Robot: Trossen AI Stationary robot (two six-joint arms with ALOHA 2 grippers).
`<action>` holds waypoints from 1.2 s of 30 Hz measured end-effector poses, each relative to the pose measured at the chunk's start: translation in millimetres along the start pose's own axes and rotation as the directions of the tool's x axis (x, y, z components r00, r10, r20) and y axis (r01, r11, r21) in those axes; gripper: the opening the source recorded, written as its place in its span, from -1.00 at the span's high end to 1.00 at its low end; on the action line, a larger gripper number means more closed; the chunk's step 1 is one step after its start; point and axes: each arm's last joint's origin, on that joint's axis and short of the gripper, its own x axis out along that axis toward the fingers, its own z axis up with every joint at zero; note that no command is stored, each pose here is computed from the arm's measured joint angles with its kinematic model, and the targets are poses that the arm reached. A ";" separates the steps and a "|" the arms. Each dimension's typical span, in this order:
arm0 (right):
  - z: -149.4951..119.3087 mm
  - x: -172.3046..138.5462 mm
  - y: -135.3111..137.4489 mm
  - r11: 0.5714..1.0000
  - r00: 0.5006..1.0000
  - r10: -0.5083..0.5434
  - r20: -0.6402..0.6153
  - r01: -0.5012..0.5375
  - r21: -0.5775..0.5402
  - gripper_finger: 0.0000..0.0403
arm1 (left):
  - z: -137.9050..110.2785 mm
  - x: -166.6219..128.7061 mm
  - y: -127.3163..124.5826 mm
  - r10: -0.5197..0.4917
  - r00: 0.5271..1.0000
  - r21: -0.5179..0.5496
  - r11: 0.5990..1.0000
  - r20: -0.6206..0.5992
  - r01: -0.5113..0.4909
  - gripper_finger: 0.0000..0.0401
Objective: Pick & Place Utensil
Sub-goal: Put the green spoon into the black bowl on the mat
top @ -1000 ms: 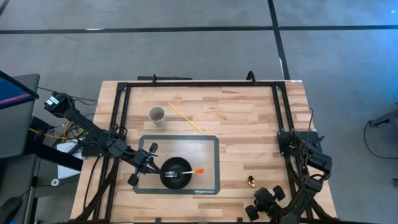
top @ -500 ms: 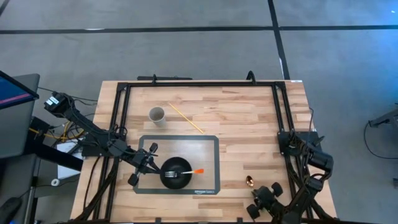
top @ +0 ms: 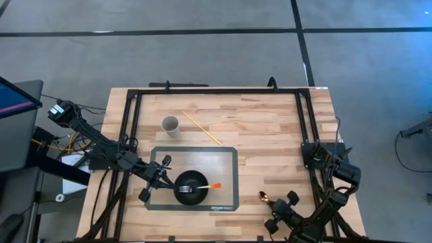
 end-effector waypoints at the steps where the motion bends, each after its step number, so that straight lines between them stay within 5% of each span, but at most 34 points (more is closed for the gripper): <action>1: 0.5 0.3 0.1 1.000 1.000 0.002 0.007 -0.002 0.017 0.93 | 0.0 0.0 -0.1 0.000 1.000 0.000 1.000 0.000 0.000 0.97; 10: 31.6 -2.6 17.6 0.994 0.993 -0.056 0.105 0.046 0.099 0.98 | 1.5 0.1 -0.1 -0.001 1.000 -0.001 1.000 0.015 0.001 0.97; 16: 79.0 15.4 44.1 0.994 0.992 -0.104 0.077 0.106 -0.017 0.99 | 1.9 0.1 0.0 0.003 1.000 0.000 1.000 0.019 -0.003 0.97; 21: 136.4 28.6 67.6 0.971 0.987 -0.141 -0.072 0.124 -0.202 0.99 | 0.2 0.1 0.1 0.005 1.000 -0.058 0.998 0.000 -0.005 0.97; 28: 224.7 10.1 93.2 0.899 0.992 -0.024 -0.128 -0.034 -0.436 0.99 | -24.5 0.3 1.2 0.018 0.972 -0.134 0.990 -0.234 -0.050 0.97; 36: 312.5 -12.4 100.2 0.844 0.953 0.235 -0.189 -0.297 -0.447 0.99 | -50.1 9.0 -14.1 -0.026 0.934 -0.123 0.992 -0.356 -0.019 0.97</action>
